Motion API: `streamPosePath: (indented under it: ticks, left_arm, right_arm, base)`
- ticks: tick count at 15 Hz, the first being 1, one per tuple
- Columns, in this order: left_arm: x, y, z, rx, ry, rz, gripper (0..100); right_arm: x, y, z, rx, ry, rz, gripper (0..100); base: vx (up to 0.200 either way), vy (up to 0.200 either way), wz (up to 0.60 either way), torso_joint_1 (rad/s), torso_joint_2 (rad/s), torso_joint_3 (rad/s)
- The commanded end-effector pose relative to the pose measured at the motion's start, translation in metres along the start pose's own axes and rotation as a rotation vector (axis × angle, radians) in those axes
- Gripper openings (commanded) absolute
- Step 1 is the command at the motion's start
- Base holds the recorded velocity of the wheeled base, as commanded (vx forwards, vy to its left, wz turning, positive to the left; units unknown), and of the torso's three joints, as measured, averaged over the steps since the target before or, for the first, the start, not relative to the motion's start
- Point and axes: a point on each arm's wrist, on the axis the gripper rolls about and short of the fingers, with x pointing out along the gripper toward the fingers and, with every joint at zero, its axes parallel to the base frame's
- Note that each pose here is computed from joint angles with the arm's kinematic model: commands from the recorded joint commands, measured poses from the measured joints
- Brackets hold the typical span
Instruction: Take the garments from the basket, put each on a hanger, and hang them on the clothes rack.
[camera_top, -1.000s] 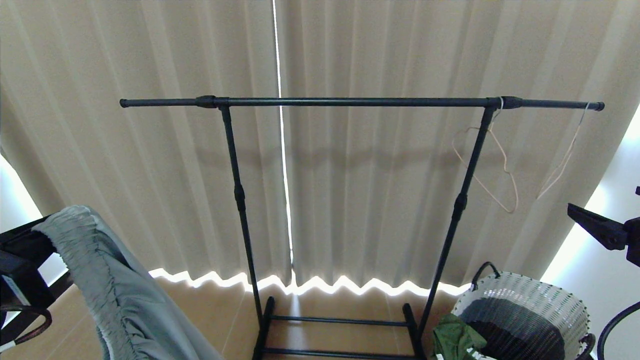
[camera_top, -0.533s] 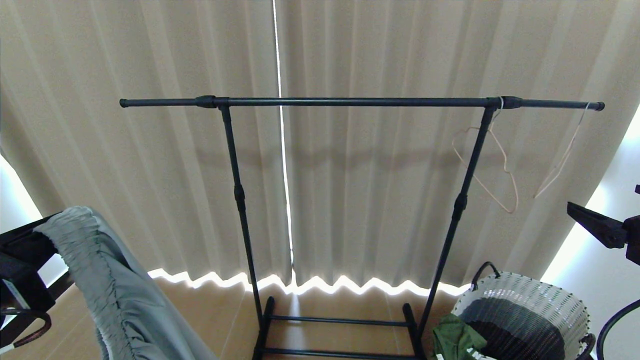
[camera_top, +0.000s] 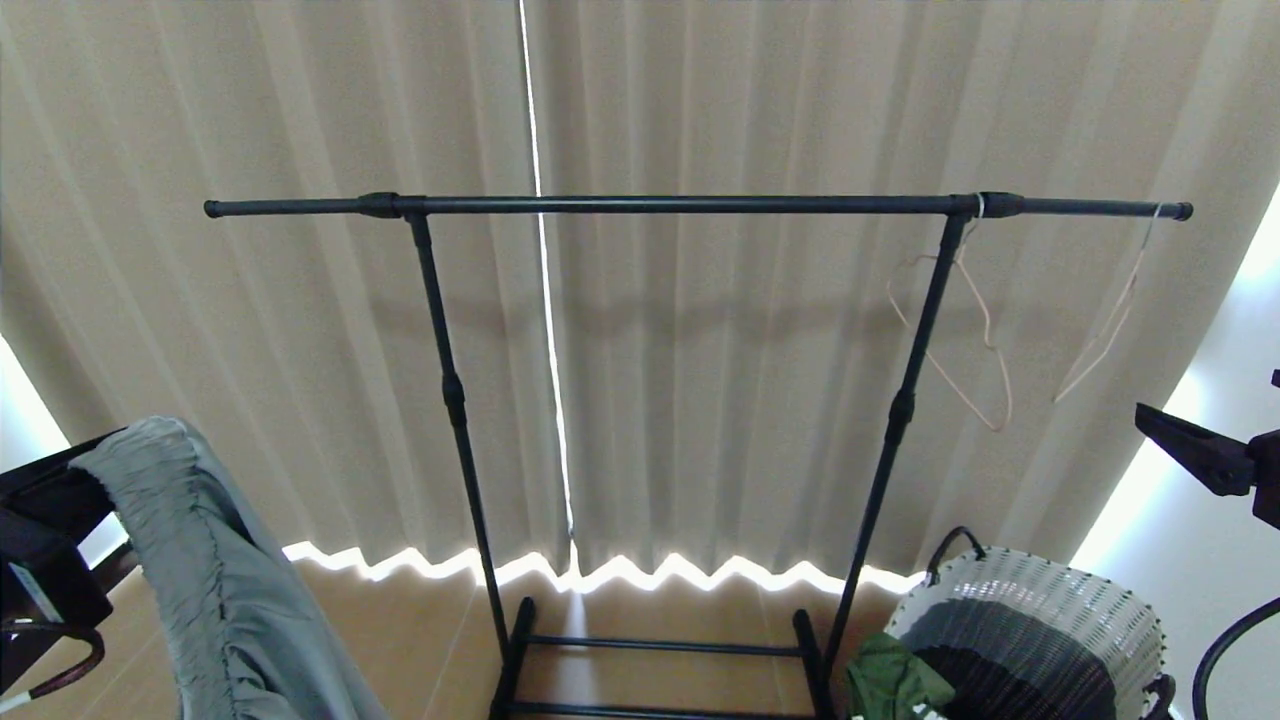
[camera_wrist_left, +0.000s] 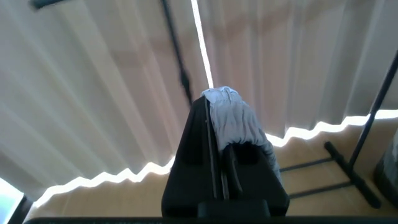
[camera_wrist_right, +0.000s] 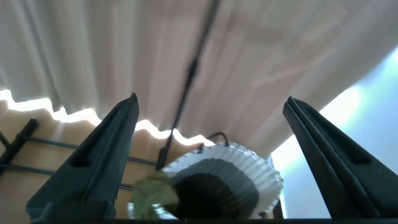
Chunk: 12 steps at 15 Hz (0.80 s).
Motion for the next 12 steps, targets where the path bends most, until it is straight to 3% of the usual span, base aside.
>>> streamPosePath:
  ticks: [1, 8, 12]
  left_arm:
    - [0.0003, 0.0, -0.0003, 0.0, 0.002, -0.001, 0]
    - [0.0006, -0.0001, -0.0004, 0.0, 0.003, -0.001, 0]
    - [0.0001, -0.0007, -0.0029, -0.001, 0.011, -0.004, 0]
  right_arm:
    - [-0.0003, 0.0001, 0.0001, -0.001, -0.002, 0.001, 100]
    - [0.0, 0.0, 0.0004, -0.001, -0.002, 0.001, 100]
    - [-0.0003, -0.0002, 0.0005, 0.0, -0.003, -0.001, 100]
  base:
    - [0.0, -0.2, 0.0, 0.002, 0.0, -0.002]
    - [0.0, -0.2, 0.0, 0.001, 0.0, 0.002]
    - [0.0, 0.0, 0.0, 0.0, 0.0, 0.0]
